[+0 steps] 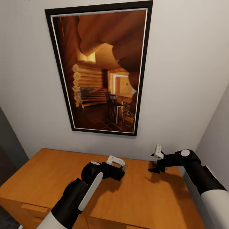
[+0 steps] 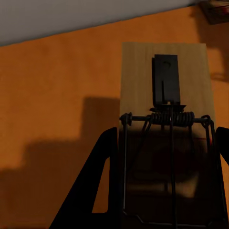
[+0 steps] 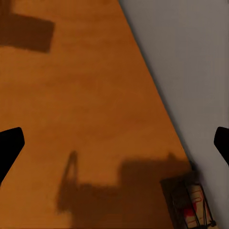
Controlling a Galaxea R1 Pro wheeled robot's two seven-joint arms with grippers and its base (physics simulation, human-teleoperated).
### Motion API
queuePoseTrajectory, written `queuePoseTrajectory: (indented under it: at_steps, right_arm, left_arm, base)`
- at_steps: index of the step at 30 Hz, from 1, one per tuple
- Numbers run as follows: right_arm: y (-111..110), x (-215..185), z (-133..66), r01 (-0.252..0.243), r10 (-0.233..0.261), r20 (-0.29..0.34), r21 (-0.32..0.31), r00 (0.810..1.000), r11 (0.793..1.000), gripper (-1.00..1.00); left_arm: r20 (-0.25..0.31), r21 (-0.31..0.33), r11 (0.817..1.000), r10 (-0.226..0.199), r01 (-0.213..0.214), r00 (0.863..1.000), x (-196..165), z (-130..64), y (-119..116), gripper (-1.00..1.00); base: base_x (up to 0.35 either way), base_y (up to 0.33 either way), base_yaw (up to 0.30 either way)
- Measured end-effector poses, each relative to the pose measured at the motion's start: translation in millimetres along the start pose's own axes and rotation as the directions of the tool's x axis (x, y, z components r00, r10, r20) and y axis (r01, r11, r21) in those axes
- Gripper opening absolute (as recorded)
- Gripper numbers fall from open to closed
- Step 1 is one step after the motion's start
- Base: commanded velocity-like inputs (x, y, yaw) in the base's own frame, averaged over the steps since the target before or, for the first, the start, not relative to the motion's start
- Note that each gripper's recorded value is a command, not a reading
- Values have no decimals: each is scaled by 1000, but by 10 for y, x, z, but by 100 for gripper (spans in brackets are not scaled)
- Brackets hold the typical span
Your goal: Take the four mousetraps from the cabinet in the bathroom and place them on the bathroom floor. Make sure all four end up on the same floor surface, and ensure that at least two of them are either under or directly next to the same bathroom sink.
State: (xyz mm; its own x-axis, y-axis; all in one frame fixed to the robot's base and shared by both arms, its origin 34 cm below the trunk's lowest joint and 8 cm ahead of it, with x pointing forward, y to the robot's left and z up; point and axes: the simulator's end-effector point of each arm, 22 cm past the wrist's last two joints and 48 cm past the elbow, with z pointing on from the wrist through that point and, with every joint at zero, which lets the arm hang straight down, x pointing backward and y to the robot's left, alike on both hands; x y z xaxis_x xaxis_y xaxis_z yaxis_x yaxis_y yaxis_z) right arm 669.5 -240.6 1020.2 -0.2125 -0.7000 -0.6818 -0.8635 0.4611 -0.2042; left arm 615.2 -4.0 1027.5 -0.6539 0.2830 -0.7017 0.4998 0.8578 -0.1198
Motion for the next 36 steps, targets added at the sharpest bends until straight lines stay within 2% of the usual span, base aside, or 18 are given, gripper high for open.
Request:
queuePoseTrajectory:
  at_steps: [23, 36]
  right_arm:
    - [0, -1, 0, 0, 0, 0, 0, 1000, 1000, 100]
    - [1, 3, 2, 0, 0, -2, 0, 1000, 1000, 100]
  left_arm:
    - [0, 2, 1000, 0, 0, 1000, 0, 0, -4, -100]
    - [0, 1, 1000, 0, 0, 1000, -1, 0, -5, -100]
  base:
    - [0, 0, 235]
    - [0, 0, 33]
